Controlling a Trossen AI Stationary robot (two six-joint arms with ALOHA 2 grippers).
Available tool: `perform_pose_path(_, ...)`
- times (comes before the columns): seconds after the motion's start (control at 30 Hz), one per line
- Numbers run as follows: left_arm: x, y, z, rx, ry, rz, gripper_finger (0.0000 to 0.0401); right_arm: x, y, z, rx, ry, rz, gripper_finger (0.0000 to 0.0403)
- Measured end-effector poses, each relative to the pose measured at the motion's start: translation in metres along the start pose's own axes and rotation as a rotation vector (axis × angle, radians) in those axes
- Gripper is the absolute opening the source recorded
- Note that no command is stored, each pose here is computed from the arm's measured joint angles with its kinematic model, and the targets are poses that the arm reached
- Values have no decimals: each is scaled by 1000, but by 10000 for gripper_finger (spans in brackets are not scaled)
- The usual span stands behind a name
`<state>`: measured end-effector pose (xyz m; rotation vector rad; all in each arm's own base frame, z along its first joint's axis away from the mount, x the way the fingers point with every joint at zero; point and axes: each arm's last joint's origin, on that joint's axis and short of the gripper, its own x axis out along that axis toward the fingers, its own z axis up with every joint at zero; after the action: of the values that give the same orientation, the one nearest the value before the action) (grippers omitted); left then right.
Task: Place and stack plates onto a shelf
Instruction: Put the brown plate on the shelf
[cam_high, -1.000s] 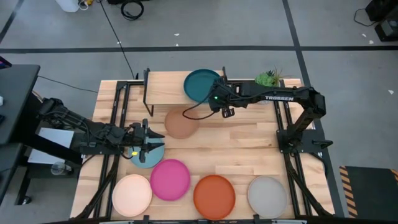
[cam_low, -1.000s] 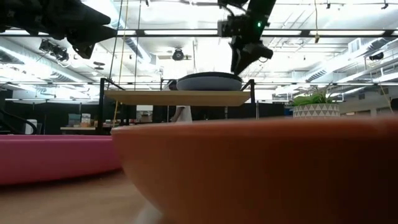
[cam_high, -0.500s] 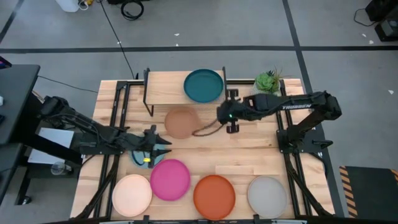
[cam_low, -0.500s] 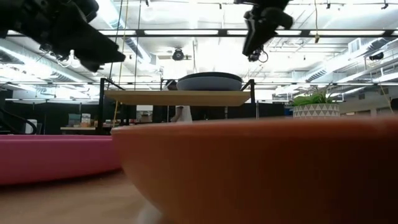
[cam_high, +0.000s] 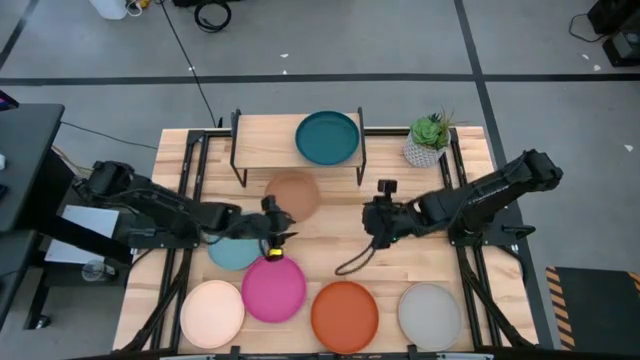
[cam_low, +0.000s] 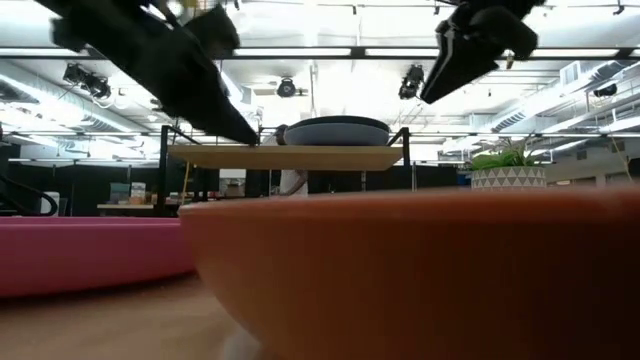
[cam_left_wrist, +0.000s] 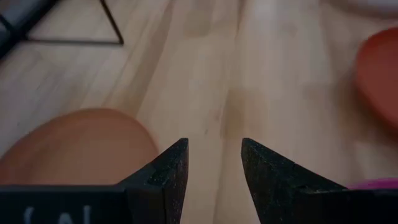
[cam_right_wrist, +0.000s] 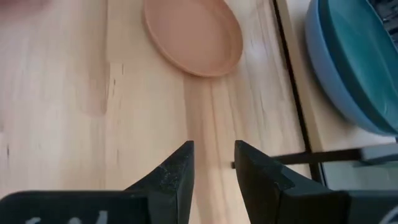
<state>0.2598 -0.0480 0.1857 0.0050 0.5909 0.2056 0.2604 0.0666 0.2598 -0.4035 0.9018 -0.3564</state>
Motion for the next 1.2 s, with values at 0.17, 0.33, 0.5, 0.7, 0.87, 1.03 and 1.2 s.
perform_pose_path(0.17,31,9,-4,0,101,33,158,0,25,-14,16,-66,-36,121)
perform_pose_path(0.33,52,18,-15,15,185,82,157,5,43,-28,6,-121,-17,121)
perform_pose_path(0.5,65,28,-26,26,246,117,157,9,52,-38,21,-145,0,121)
perform_pose_path(0.7,76,32,-39,40,309,126,136,10,55,-40,33,-164,10,121)
perform_pose_path(0.87,78,31,-39,40,308,75,50,10,56,-39,35,-172,33,121)
perform_pose_path(1.03,76,24,-28,43,238,-82,16,10,56,-39,35,-168,35,121)
perform_pose_path(1.2,59,16,10,7,112,-305,16,2,50,-41,44,-167,39,121)
